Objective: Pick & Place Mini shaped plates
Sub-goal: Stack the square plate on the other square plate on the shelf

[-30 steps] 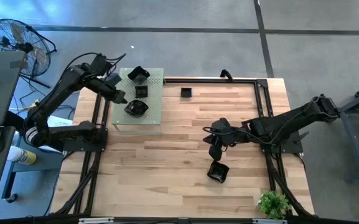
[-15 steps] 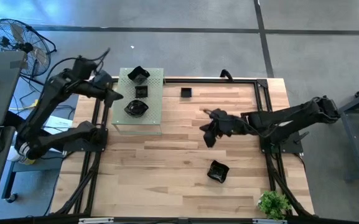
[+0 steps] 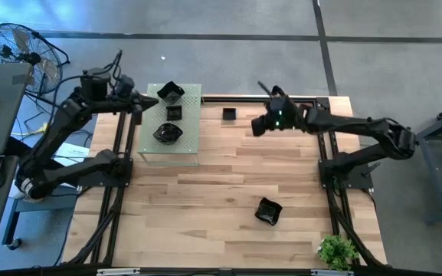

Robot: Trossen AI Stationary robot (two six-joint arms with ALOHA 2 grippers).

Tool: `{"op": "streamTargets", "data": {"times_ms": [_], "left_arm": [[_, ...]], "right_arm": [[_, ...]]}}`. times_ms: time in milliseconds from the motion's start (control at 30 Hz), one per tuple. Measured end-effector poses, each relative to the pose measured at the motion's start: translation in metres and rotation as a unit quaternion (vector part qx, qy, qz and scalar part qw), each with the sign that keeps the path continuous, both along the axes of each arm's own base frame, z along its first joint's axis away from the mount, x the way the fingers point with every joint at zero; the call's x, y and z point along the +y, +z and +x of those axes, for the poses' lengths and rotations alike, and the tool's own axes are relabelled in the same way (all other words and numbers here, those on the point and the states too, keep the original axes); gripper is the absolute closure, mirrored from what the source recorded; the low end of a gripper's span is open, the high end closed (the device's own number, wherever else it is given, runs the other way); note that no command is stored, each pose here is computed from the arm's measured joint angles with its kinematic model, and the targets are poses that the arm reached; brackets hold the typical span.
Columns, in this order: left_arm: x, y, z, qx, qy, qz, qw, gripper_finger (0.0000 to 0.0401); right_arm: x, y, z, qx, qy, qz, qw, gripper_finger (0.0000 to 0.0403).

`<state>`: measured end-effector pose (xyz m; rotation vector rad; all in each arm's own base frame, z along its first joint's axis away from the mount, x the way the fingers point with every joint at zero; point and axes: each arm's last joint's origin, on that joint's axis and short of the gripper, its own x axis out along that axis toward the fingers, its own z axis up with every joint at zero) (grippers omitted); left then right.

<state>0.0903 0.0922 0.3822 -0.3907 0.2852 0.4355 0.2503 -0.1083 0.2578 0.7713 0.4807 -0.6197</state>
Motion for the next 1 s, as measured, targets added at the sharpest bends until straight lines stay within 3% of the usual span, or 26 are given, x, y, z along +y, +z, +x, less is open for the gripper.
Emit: {"op": "streamTargets", "data": {"times_ms": [67, 233, 333, 633, 800, 1000], "left_arm": [[0.003, -0.008, 0.01, -0.009, -0.009, 0.011, 1.0, 0.04], [0.011, -0.034, 0.034, -0.025, 0.004, -0.069, 0.997, 0.04], [0.013, -0.043, 0.046, -0.025, 0.016, -0.078, 0.997, 0.04], [0.003, -0.032, 0.07, -0.094, -0.002, 0.062, 0.994, 0.04], [0.003, -0.03, 0.071, -0.102, -0.01, 0.067, 0.992, 0.04], [0.003, -0.033, 0.071, -0.09, -0.012, 0.059, 0.994, 0.04]], "right_arm": [[-0.016, -0.005, -0.004, 0.011, -0.008, -0.002, 1.0, 0.0402], [-0.043, -0.017, -0.009, 0.034, -0.021, -0.01, 0.999, 0.0401], [-0.053, -0.021, -0.012, 0.041, -0.03, -0.015, 0.999, 0.0396], [-0.068, -0.027, -0.019, 0.029, -0.092, 0.026, 0.995, 0.037], [-0.075, -0.03, -0.016, 0.002, -0.13, 0.048, 0.99, 0.0345], [-0.087, -0.055, -0.007, 0.015, -0.153, 0.088, 0.984, 0.0318]]}}
